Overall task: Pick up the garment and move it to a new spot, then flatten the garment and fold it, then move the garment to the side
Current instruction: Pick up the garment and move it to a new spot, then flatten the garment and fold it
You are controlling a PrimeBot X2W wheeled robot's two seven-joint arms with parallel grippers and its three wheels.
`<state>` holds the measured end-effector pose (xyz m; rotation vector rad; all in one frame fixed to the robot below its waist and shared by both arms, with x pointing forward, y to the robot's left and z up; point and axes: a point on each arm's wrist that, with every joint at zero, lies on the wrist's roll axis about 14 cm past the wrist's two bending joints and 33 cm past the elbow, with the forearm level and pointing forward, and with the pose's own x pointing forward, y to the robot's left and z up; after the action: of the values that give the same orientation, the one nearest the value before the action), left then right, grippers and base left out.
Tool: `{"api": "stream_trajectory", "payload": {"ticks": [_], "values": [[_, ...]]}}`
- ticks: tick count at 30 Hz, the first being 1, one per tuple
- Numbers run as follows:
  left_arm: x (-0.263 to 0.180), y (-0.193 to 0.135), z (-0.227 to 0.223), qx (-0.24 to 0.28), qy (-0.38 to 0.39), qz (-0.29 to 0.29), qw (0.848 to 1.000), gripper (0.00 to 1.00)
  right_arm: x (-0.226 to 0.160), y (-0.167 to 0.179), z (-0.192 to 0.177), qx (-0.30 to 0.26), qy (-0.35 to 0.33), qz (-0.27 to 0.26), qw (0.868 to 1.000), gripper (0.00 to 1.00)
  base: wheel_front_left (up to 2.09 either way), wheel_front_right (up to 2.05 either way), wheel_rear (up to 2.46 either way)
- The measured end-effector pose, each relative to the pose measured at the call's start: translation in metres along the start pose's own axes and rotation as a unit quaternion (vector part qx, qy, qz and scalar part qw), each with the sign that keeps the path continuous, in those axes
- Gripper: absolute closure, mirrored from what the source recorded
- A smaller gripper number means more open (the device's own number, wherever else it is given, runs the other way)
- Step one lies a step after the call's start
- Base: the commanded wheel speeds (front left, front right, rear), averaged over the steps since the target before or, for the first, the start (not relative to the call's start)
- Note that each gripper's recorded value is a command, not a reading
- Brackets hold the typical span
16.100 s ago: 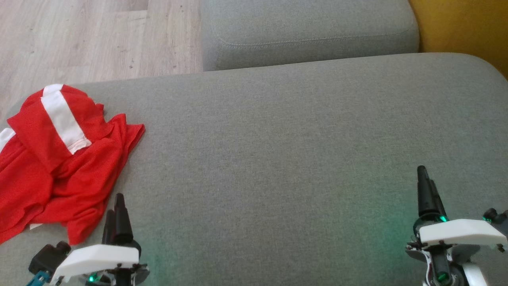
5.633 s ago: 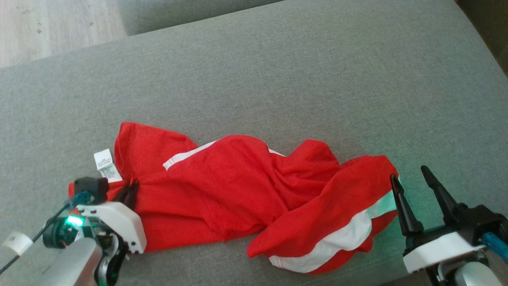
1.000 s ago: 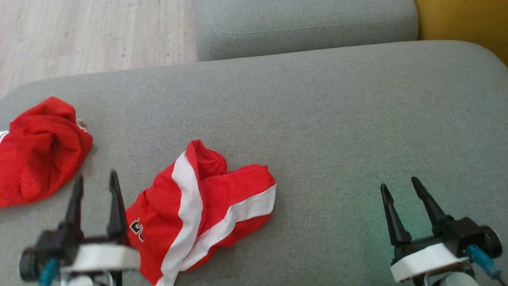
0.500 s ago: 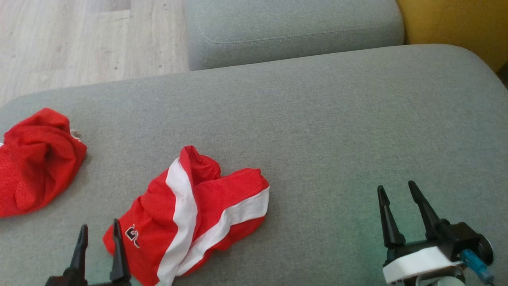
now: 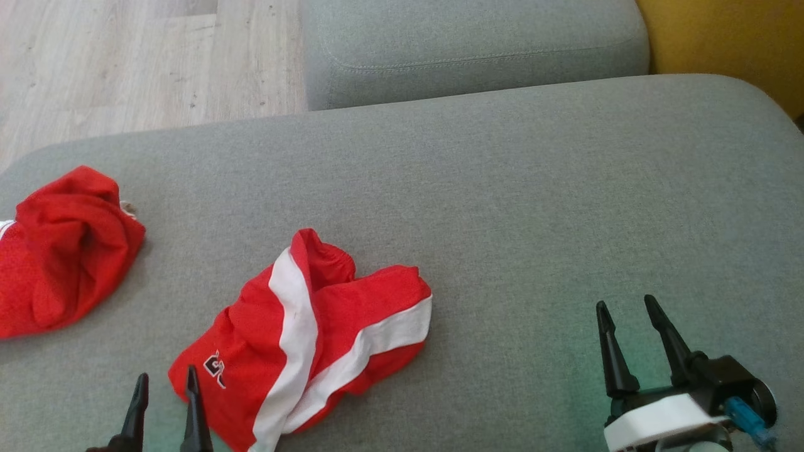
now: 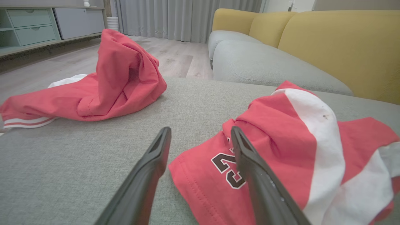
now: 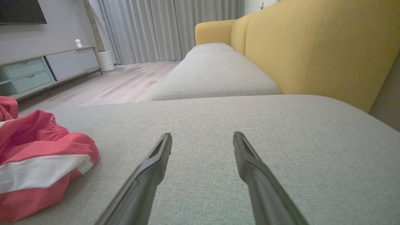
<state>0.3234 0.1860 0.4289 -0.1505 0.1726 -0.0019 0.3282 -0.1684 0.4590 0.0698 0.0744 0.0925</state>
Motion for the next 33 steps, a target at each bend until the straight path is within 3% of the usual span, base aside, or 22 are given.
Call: {"api": "stream_trajectory", "payload": {"ticks": [23,33], "values": [[0.004,0.004,-0.001,0.001,0.002,0.001,1.0,0.0,0.0,0.005,-0.007,0.004,0.012,0.007,1.0,0.0,0.0,0.0,0.0],[-0.002,-0.047,-0.024,0.013,0.038,-0.083,0.996,0.0,-0.004,0.003,-0.006,0.005,0.009,0.002,1.0,0.0,0.0,0.0,0.0]]}}
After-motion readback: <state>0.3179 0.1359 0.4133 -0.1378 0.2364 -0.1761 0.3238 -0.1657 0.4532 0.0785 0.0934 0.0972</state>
